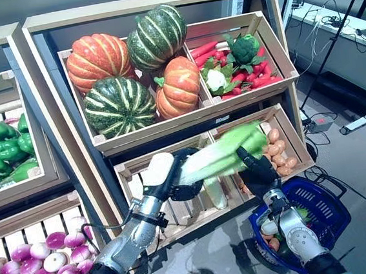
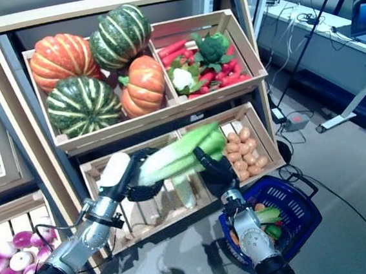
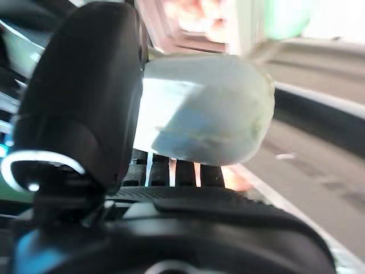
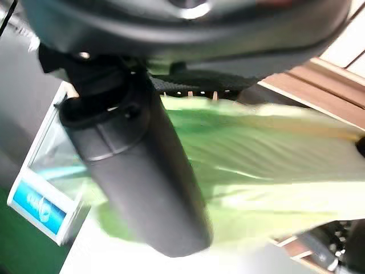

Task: Put vegetables into the basket

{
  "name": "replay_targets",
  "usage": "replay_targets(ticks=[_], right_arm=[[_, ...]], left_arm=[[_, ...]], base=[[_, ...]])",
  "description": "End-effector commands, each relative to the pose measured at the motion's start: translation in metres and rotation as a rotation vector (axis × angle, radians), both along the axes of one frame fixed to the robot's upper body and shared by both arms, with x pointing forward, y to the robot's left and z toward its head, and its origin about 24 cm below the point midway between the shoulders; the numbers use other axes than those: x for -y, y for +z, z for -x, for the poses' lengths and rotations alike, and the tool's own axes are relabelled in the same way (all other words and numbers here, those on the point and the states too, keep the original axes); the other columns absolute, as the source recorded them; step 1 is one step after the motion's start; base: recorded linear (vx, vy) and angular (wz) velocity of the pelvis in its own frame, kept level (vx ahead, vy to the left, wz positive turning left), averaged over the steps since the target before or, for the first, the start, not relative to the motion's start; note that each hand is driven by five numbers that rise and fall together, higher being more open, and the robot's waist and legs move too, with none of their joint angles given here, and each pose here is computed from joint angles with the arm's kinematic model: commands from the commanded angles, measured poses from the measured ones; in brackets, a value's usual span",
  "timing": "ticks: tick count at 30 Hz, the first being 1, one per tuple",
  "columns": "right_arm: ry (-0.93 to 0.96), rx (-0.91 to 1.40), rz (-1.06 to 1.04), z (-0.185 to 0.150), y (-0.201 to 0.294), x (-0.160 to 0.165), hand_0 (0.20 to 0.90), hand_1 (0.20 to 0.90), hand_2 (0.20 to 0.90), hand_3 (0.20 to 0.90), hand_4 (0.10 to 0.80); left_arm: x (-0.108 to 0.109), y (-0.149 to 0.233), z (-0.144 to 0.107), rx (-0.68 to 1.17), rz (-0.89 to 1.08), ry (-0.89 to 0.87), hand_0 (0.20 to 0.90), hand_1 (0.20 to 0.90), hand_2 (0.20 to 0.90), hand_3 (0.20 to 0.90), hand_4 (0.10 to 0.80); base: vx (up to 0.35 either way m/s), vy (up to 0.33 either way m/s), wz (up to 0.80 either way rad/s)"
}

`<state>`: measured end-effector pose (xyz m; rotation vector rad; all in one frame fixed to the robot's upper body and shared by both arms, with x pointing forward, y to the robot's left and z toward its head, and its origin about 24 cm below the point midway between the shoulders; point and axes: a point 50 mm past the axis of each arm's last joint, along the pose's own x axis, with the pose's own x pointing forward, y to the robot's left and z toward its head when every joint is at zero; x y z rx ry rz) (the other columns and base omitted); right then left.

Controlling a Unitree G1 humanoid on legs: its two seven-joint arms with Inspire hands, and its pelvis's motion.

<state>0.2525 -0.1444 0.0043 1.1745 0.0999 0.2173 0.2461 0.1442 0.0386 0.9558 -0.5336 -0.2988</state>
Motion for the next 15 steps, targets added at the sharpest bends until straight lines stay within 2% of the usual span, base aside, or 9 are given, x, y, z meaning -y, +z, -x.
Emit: replay_targets(ticks=[1, 6, 15], right_arm=[[0.006, 0.207, -0.142, -0.038, 0.067, -0.029, 0.900, 0.900, 0.900, 0.900, 0.800], [-0.068, 0.158, -0.246, -0.048, 0.070, -0.023, 0.900, 0.900, 0.900, 0.900, 0.800], [-0.083, 0.228, -0.256, -0.065, 0.094, -0.019, 0.900, 0.900, 0.900, 0.900, 0.800]], left_arm=[[0.053, 0.066, -0.002, 0.387, 0.153, -0.350, 0.300, 0.300, 0.300, 0.300, 0.400], [0.062, 0.061, 0.001, 0.398, 0.134, -0.398, 0.300, 0.300, 0.300, 0.300, 0.400], [0.073, 0.050, 0.003, 0.333, 0.096, -0.470, 0.300, 0.300, 0.300, 0.300, 0.400]], base=[[0.004, 0.007, -0.03], [0.001, 0.005, -0.02], [0.003, -0.001, 0.00]])
